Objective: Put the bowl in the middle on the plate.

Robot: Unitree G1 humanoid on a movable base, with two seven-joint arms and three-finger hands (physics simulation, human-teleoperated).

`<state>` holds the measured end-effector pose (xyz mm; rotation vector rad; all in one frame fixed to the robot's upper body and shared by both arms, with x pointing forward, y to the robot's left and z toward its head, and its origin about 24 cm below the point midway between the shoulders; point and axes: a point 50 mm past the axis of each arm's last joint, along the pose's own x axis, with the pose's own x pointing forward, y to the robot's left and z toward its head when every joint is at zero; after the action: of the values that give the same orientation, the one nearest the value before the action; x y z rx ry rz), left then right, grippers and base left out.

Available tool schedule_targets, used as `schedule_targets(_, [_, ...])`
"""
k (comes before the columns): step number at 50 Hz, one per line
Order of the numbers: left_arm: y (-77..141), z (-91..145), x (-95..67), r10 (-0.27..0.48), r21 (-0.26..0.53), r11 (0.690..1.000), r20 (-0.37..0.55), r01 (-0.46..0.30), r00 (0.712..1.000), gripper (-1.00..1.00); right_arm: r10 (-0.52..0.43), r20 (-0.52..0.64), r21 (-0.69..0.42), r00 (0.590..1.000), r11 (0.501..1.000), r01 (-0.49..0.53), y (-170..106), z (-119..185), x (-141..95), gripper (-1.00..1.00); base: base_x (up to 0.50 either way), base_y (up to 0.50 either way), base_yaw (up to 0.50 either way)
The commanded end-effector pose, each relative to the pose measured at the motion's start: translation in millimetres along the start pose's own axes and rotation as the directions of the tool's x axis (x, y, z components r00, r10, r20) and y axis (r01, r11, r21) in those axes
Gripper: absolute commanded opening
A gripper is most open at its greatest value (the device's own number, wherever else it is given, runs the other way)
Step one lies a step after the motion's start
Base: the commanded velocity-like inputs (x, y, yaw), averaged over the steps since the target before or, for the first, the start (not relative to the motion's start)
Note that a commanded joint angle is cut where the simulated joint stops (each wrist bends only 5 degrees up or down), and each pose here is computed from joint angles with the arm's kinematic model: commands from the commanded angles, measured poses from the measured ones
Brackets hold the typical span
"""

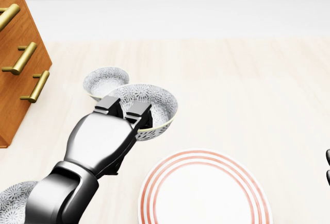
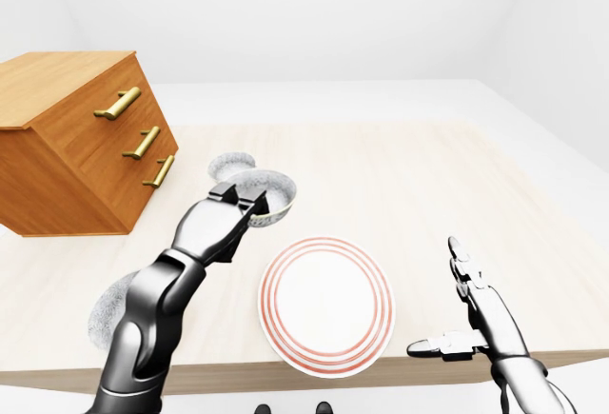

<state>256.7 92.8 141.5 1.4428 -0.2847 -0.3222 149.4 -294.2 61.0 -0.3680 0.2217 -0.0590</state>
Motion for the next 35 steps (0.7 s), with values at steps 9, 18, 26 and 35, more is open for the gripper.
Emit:
schedule_targets(9, [1.9, 43.3, -23.5, 0.032, -0.009, 0.999, 0.097, -0.031, 0.995, -1.0, 0.001, -0.002, 0.001, 1.0, 1.0, -0.001, 0.1, -0.6, 0.2, 1.0, 0.0, 0.0, 0.0])
schedule_targets(18, [7.3, 52.7, -25.9, 0.042, -0.009, 0.999, 0.128, -0.041, 0.991, -1.0, 0.004, -0.007, 0.003, 1.0, 1.0, -0.004, 0.6, -1.7, 0.6, 1.0, 0.0, 0.0, 0.0])
schedule_targets(26, [1.5, 54.8, -26.4, 0.035, -0.008, 0.999, 0.134, -0.034, 0.99, -1.0, 0.005, -0.003, -0.001, 1.0, 1.0, -0.005, 0.6, -0.5, 0.0, 1.0, 0.0, 0.0, 0.0])
schedule_targets(35, [-6.9, 57.1, -25.4, 0.024, -0.01, 1.0, 0.139, -0.023, 0.99, -1.0, 0.005, 0.0, -0.004, 1.0, 1.0, -0.005, 0.6, 0.6, 0.0, 1.0, 0.0, 0.0, 0.0])
